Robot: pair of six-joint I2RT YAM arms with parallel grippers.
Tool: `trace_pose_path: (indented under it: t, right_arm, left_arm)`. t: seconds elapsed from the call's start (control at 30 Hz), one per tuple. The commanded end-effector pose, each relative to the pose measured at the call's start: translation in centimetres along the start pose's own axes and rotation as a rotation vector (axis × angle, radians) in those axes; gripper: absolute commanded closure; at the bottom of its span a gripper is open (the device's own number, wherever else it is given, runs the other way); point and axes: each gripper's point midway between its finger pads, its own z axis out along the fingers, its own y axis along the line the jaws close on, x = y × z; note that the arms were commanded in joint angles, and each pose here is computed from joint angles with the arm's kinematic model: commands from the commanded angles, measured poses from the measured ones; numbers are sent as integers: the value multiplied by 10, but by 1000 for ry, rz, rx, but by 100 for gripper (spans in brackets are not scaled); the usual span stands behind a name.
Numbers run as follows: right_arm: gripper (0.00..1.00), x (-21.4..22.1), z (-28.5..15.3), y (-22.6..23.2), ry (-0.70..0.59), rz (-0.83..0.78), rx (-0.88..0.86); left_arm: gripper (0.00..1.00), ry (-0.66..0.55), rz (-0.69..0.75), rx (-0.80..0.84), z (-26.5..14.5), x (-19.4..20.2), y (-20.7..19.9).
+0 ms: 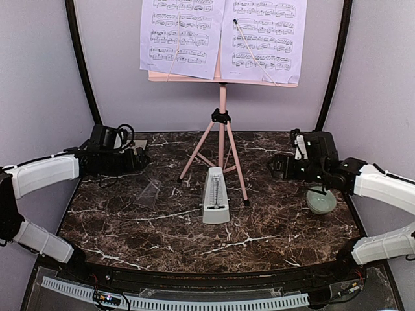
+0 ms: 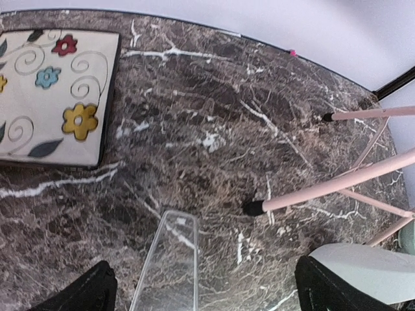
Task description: Set up the instrument practice props
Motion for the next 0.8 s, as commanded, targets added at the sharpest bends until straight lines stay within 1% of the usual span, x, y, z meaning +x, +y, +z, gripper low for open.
trace_pose_path:
  t: [0.0, 0.1, 0.2, 0.3, 0.37, 0.57, 0.77]
  right_arm:
    - [0, -40, -11, -2, -92, 11, 4]
    - [0, -54, -18, -8, -125, 29, 19]
    - [0, -67, -29, -15, -159, 48, 34]
    - [0, -72, -42, -20, -186, 66, 49]
    - [0, -71, -51, -23, -202, 84, 51]
    - [0, -49, -70, -32, -223, 164, 29]
    - [0, -23, -72, -41, -217, 190, 17]
  left_arm:
    - [1, -28, 83, -9, -11, -43, -13]
    - [1, -64, 118, 15, -16, -69, -27]
    - [1, -112, 110, 69, -24, -92, -39]
    - [1, -106, 77, 78, -26, -100, -42]
    - [1, -88, 69, 81, -25, -99, -43]
    - [1, -56, 16, 45, -24, -76, -27]
    - [1, 7, -17, -8, -22, -24, 2]
